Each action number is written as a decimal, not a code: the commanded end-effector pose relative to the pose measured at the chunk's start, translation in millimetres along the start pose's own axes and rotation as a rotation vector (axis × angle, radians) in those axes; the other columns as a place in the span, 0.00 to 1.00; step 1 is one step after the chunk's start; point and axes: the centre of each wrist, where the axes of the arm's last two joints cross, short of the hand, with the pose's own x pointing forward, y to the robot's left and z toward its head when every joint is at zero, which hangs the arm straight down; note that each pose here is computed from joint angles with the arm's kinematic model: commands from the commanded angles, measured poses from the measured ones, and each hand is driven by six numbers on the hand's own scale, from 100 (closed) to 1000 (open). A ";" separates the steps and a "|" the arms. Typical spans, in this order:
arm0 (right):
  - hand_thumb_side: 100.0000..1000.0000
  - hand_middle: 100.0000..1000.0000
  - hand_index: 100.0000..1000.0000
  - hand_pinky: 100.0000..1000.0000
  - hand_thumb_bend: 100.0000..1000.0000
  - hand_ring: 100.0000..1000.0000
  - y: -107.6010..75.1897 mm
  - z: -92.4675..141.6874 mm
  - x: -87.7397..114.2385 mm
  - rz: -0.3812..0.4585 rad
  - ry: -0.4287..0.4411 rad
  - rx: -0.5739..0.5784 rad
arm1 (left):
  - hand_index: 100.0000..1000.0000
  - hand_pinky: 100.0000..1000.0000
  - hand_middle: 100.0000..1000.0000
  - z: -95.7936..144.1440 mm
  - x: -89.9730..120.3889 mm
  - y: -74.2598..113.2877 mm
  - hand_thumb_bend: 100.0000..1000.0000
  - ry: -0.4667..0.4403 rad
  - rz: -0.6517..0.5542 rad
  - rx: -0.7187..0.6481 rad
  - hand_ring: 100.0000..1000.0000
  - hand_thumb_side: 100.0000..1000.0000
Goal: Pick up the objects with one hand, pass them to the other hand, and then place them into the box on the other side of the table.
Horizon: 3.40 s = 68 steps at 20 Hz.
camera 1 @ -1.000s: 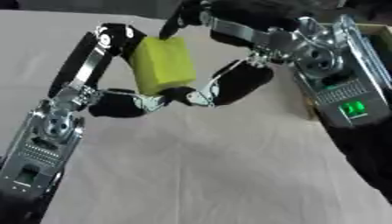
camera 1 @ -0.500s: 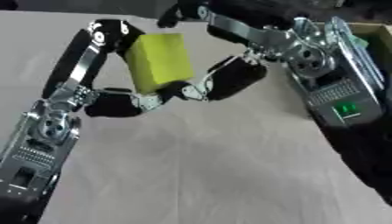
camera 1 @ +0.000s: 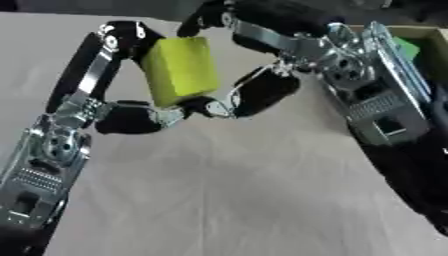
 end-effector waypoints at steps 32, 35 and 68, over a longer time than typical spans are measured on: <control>0.05 0.45 0.60 0.86 0.11 0.72 -1.0 -0.8 -3.5 -0.098 0.002 -0.047 | 0.83 0.61 0.64 -1.5 -3.9 2.4 0.44 -0.049 -0.071 -0.037 0.65 0.17; 0.05 0.45 0.60 0.86 0.11 0.72 -2.8 2.5 -4.9 -0.105 0.003 -0.051 | 0.84 0.61 0.64 0.5 -7.7 2.7 0.48 -0.027 -0.111 -0.003 0.65 0.21; 0.08 0.49 0.68 0.89 0.07 0.76 -22.0 124.0 -160.8 -0.408 0.684 -0.436 | 0.79 0.61 0.63 125.8 -50.7 92.6 0.29 0.422 -0.215 0.604 0.63 0.46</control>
